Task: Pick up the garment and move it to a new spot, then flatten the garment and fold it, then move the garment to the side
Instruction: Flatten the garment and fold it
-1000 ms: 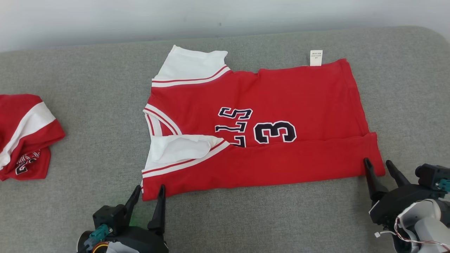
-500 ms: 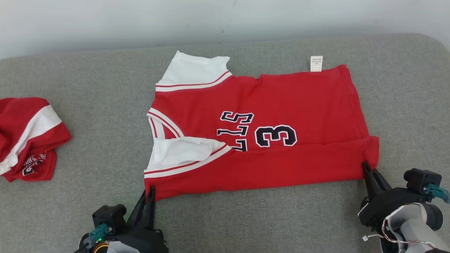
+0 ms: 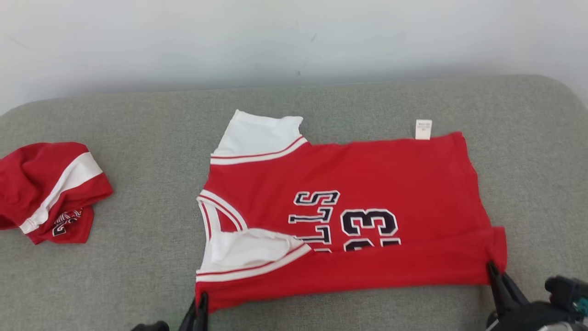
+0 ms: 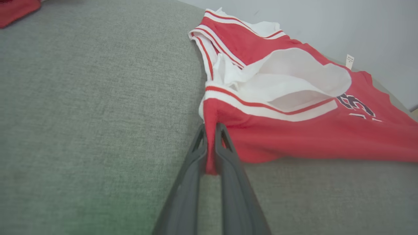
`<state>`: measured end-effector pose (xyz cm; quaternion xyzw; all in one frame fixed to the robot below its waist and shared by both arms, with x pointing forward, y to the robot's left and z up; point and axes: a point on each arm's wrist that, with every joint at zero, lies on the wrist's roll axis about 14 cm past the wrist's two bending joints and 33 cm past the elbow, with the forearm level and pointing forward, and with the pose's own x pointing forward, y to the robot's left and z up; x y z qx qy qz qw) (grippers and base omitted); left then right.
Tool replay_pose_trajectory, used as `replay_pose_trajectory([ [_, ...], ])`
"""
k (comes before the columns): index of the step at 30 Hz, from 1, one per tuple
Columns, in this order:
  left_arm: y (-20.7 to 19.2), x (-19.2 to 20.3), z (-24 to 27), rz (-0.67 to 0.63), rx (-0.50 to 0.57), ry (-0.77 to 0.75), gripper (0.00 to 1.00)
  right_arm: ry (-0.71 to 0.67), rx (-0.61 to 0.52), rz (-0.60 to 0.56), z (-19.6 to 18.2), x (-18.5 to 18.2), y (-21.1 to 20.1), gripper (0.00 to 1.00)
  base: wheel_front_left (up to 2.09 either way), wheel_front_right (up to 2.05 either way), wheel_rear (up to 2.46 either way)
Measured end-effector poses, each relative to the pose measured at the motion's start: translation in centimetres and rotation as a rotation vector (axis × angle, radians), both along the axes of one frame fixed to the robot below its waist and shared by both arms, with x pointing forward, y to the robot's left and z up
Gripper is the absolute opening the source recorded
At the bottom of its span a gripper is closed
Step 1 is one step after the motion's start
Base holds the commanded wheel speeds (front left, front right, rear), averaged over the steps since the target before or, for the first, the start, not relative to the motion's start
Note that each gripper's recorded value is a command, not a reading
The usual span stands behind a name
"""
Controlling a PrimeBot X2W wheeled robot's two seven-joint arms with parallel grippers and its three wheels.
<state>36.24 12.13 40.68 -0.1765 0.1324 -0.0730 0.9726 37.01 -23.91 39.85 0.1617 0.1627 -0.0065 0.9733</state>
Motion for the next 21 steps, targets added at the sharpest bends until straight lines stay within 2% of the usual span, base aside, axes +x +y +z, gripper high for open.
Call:
replay_pose_trajectory([
  [6,-0.4,-1.4,-0.3,0.007,-0.011,0.016,0.0,0.028,0.004,-0.02,-0.5,-1.9,-0.8,0.0,0.0,0.0,0.0],
  [7,-0.5,-1.6,-0.4,0.007,-0.013,0.02,0.0,0.029,0.002,-0.023,-0.6,-2.1,-0.9,0.09,0.0,0.0,0.0],
  [8,-0.5,-1.7,-0.5,0.006,-0.014,0.024,0.24,0.027,-0.002,-0.025,-0.5,-2.2,-0.9,0.85,0.0,0.0,0.0],
  [9,-0.5,-1.8,-0.6,0.007,-0.017,0.027,0.69,0.029,0.003,-0.028,-0.5,-2.3,-0.9,1.0,0.0,0.0,0.0],
  [10,-0.6,-1.7,-0.5,0.009,-0.021,0.024,1.0,0.022,0.013,-0.034,-0.3,-2.3,-0.8,1.0,0.0,0.0,0.0],
  [16,0.0,-0.7,1.5,0.022,-0.01,-0.045,1.0,-0.075,-0.009,-0.022,2.5,-1.5,-0.3,1.0,0.0,0.0,0.0],
  [21,1.4,0.8,5.1,0.06,0.017,-0.172,1.0,-0.225,-0.06,0.006,6.4,-0.4,0.5,1.0,0.0,0.0,0.0],
])
